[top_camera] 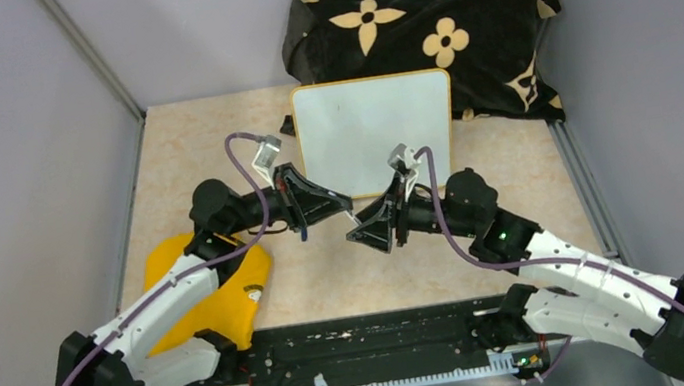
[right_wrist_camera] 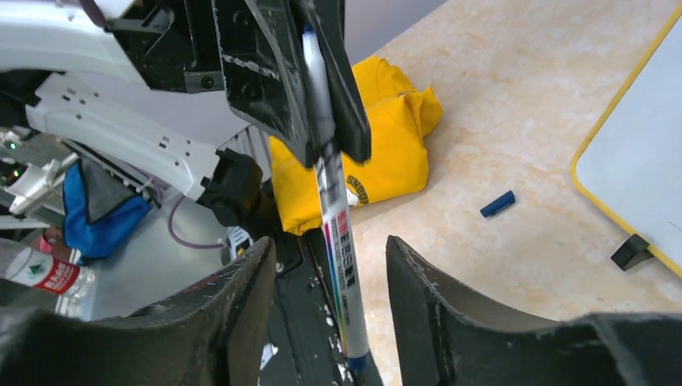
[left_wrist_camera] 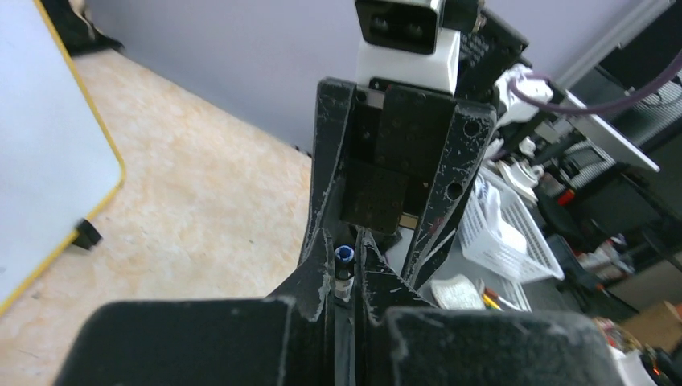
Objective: Write a sentence on the whiteboard
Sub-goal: Adjust the whiteboard marker.
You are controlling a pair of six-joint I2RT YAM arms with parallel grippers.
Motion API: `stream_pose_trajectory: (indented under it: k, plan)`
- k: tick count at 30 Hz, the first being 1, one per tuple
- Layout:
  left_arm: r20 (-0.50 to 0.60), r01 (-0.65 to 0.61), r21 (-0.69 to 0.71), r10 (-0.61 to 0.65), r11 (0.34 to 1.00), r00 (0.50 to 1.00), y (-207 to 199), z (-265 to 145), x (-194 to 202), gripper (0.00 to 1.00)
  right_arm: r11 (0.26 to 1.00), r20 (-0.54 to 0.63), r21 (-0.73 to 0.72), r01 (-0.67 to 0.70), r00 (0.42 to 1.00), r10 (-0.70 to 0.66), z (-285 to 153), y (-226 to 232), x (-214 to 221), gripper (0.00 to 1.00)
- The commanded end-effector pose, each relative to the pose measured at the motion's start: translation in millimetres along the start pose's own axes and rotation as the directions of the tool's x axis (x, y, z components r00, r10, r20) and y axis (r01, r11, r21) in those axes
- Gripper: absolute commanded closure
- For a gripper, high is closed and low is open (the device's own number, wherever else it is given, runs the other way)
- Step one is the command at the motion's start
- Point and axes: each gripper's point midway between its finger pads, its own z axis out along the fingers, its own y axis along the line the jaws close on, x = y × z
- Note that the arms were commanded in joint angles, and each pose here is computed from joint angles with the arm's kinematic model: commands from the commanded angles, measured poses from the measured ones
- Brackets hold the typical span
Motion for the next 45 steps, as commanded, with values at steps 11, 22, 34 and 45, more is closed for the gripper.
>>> stream_pose_trajectory:
  k: [11,22,34,45]
  plan:
    - [0.404,0.033,0.011,-0.035,0.999,0.914,-31,-8,-90,1.0,0.992,0.44,-0.048,-0.114,0.889,0.123,-27,26,-100,0.41]
    - [0.495,0.151,0.11,-0.186,0.982,0.849,-39,-13,-109,1.0,0.98,0.574,-0.136,-0.145,0.794,0.198,-26,34,-141,0.46]
    - [0.572,0.261,0.098,-0.269,0.96,0.775,-21,-21,-114,1.0,0.966,0.57,-0.185,-0.181,0.781,0.255,-10,35,-155,0.52]
    - [0.576,0.284,0.035,-0.251,0.958,0.778,-10,-19,-109,1.0,0.961,0.563,-0.182,-0.21,0.778,0.277,-6,32,-154,0.69]
